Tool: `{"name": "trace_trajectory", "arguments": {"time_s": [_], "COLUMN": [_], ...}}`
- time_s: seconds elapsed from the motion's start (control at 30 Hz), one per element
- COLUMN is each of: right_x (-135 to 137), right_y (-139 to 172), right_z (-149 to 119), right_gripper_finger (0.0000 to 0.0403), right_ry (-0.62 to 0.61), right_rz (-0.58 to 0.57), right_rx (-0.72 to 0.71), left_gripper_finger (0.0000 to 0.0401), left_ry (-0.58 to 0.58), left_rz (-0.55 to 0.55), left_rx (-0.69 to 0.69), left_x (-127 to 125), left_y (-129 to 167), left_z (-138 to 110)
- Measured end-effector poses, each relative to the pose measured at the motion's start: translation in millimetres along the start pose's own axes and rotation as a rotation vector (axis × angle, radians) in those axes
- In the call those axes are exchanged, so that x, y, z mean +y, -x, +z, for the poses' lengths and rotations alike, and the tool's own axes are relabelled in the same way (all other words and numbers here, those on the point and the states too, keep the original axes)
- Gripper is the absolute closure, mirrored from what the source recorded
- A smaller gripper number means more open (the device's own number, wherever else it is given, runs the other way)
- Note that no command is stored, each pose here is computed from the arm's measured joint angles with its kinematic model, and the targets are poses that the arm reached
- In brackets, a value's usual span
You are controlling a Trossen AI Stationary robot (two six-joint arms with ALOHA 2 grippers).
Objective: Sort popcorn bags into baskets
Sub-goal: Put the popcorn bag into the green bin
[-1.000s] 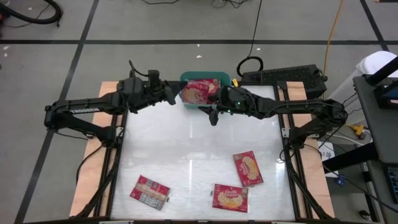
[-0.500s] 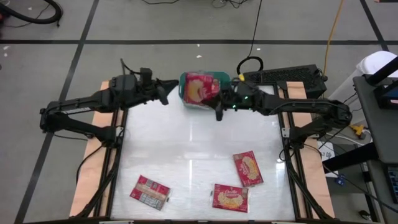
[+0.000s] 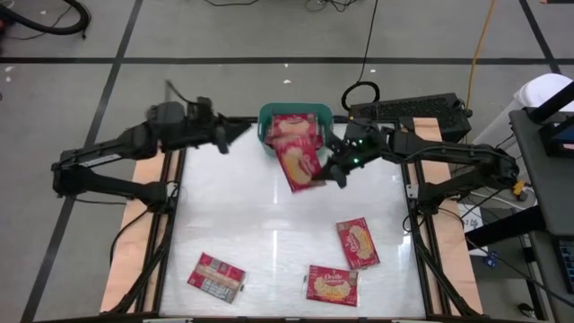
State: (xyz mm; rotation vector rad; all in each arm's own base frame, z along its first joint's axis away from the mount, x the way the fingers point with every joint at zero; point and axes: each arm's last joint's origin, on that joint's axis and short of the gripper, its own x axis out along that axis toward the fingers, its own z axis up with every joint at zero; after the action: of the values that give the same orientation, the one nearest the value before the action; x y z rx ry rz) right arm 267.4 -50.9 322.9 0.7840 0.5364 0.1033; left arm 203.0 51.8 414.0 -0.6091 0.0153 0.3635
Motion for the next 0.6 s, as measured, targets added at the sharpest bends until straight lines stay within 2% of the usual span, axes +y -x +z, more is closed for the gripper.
{"name": "trace_trajectory", "arguments": {"time_s": [0.13, 0.3, 0.5, 0.6], "right_x": [0.1, -2.7, -9.6, -14.7], "right_y": [1.4, 1.3, -4.3, -8.3], "right_z": [-8.3, -17.8, -25.3, -28.7], "right_gripper_finger": [0.0394, 0.0394, 0.0394, 0.0394], "right_ry": [-0.047, -0.082, -0.051, -0.057], "right_rz": [0.045, 0.081, 0.116, 0.096], "right_rx": [0.129, 0.257, 0.367, 0.406], "left_gripper_finger": [0.0199, 0.0168, 0.0162, 0.0162], "left_ry": [-0.032, -0.088, -0.076, -0.05], "left_rz": [-0.042, -0.172, -0.265, -0.364], "left_rx": [0.124, 0.199, 0.289, 0.371], "left_x": [3.1, 1.4, 10.4, 14.3], "left_y": [-32.4, -74.6, -120.2, -139.2], "left_z": [-16.0, -35.1, -61.7, -77.5]}}
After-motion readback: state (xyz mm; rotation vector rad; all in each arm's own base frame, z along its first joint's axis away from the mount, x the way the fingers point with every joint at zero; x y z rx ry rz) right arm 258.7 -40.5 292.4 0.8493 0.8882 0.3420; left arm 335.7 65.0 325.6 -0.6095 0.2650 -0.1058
